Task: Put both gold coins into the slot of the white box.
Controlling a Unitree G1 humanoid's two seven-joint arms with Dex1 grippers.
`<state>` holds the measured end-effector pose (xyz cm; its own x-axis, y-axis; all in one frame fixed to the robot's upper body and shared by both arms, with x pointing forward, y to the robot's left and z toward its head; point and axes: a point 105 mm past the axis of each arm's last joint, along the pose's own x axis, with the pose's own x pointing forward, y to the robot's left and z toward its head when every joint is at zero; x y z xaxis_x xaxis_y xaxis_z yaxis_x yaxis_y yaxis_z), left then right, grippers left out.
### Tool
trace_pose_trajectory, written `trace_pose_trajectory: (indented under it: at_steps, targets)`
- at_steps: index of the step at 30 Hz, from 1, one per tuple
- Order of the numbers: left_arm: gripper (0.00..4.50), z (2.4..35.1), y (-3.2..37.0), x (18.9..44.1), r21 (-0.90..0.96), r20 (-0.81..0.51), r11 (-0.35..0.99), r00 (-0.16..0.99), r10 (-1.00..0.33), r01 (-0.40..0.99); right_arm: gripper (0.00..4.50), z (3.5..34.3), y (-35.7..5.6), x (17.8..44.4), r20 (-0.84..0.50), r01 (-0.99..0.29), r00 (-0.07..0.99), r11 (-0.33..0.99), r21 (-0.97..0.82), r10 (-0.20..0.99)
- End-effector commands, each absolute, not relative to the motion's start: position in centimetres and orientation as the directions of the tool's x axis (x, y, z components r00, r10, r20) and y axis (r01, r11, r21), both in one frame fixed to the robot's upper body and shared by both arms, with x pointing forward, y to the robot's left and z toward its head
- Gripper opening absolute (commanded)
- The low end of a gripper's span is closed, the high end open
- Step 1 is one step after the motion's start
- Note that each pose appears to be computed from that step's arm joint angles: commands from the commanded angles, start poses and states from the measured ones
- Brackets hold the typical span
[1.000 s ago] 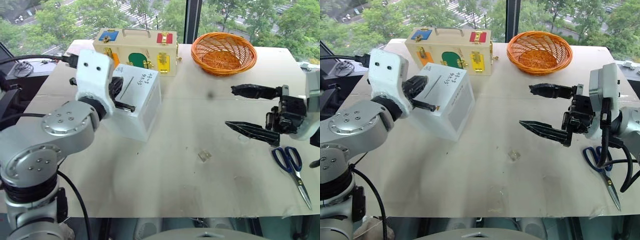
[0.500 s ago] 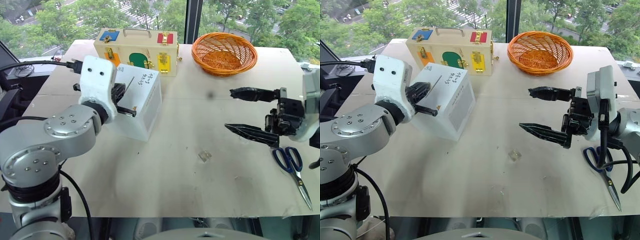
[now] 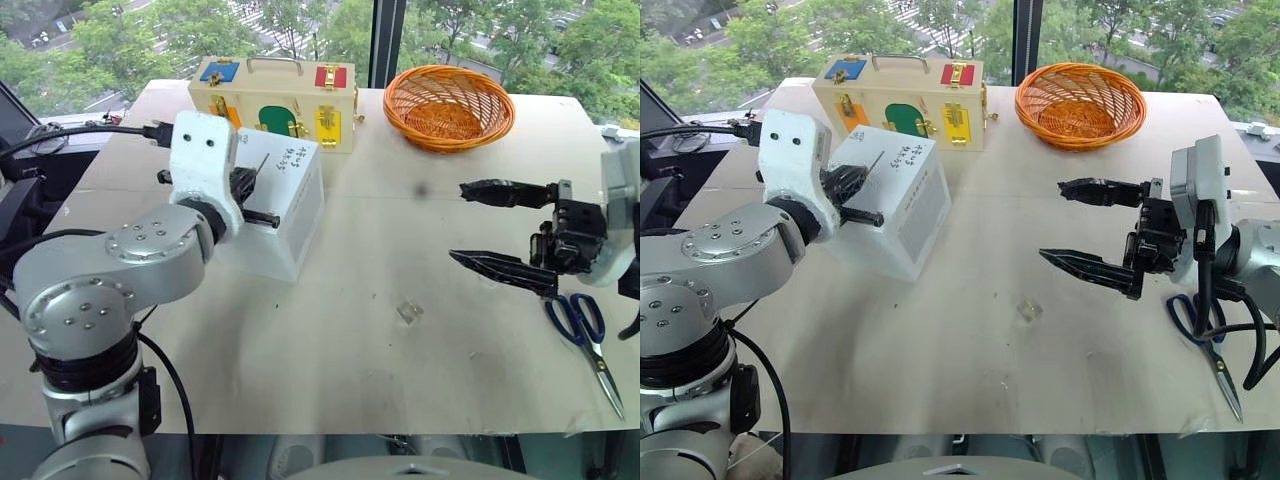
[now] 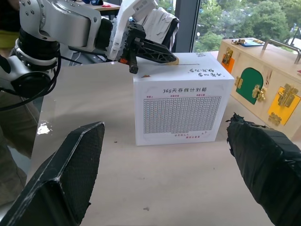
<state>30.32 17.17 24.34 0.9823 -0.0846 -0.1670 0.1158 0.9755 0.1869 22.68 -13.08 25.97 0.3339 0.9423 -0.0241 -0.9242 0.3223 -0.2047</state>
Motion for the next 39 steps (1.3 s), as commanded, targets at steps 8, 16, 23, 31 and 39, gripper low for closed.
trace_pose_trajectory:
  at_steps: [8, 16, 23, 31, 39]
  targets:
    - [0.53, 25.1, 17.1, 30.4, 0.186, -0.131, 0.978, 0.989, -0.074, 0.098, 4.50, 26.6, -13.1, 21.9, -0.013, -0.919, 0.324, 0.312, -0.240, 0.946]
    - [2.76, 27.7, 13.8, 27.3, 0.153, -0.006, 0.899, 0.910, -0.415, 0.411, 4.50, 25.4, -12.9, 22.3, -0.043, -0.918, 0.356, 0.341, -0.204, 0.933]
    - [2.76, 25.2, 11.4, 19.0, -0.035, -0.095, 0.383, 0.378, -0.921, 0.923, 4.50, 16.7, -12.2, 23.3, -0.333, -0.883, 0.464, 0.461, -0.093, 0.821]
    - [2.83, 20.9, 13.2, 18.2, 0.020, -0.217, 0.273, 0.271, -0.938, 0.962, 3.65, 11.4, -11.2, 22.8, -0.455, -0.848, 0.494, 0.525, -0.064, 0.741]
    - [2.83, 19.7, 13.9, 18.7, 0.081, -0.247, 0.252, 0.264, -0.932, 0.964, 1.72, 11.3, -10.3, 24.1, -0.412, -0.802, 0.555, 0.597, -0.034, 0.723]
